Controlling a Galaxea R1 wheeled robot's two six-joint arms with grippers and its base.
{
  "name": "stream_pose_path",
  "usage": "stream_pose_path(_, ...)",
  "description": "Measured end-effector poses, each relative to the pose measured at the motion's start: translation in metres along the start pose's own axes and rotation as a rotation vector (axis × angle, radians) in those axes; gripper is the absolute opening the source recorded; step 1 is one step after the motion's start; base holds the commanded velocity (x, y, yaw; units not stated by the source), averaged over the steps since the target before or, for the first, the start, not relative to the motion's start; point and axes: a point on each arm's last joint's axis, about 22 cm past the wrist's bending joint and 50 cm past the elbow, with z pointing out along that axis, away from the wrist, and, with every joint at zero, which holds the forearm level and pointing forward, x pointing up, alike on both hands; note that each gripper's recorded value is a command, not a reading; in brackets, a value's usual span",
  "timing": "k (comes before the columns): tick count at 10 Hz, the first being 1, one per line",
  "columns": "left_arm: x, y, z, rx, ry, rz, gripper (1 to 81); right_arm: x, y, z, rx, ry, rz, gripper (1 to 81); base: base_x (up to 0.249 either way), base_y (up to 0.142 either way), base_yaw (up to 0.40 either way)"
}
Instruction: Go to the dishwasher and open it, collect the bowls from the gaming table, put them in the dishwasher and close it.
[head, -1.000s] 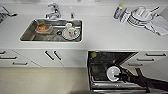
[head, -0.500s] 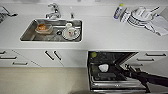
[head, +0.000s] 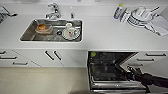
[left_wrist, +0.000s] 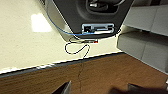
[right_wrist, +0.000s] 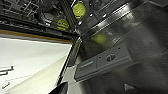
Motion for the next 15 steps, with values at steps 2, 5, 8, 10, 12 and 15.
stream_pose_path(2,0.001,0.0,0.0,-0.001,0.002,0.001,81.1,-0.037,0.035,-0.021,-0.069,-0.066,0.019,81.1,0.0,0.0,0.0)
stream_pose_path(5,0.007,0.004,0.004,-0.005,0.009,0.003,81.1,-0.126,0.112,-0.055,-0.192,-0.193,0.067,81.1,0.0,0.0,0.0)
stream_pose_path(8,0.025,0.009,0.004,-0.01,0.032,0.015,81.1,-0.22,0.155,-0.085,-0.228,-0.3,0.104,81.1,0.0,0.0,0.0)
stream_pose_path(10,0.046,0.008,0.001,-0.007,0.054,0.031,81.1,-0.256,0.169,-0.095,-0.223,-0.324,0.118,81.1,0.0,0.0,0.0)
stream_pose_path(12,0.067,0.007,-0.001,-0.003,0.078,0.047,81.1,-0.29,0.173,-0.089,-0.202,-0.341,0.125,81.1,0.0,0.0,0.0)
stream_pose_path(15,0.099,0.005,-0.004,0.002,0.112,0.067,81.1,-0.33,0.178,-0.067,-0.175,-0.346,0.12,81.1,0.0,0.0,0.0)
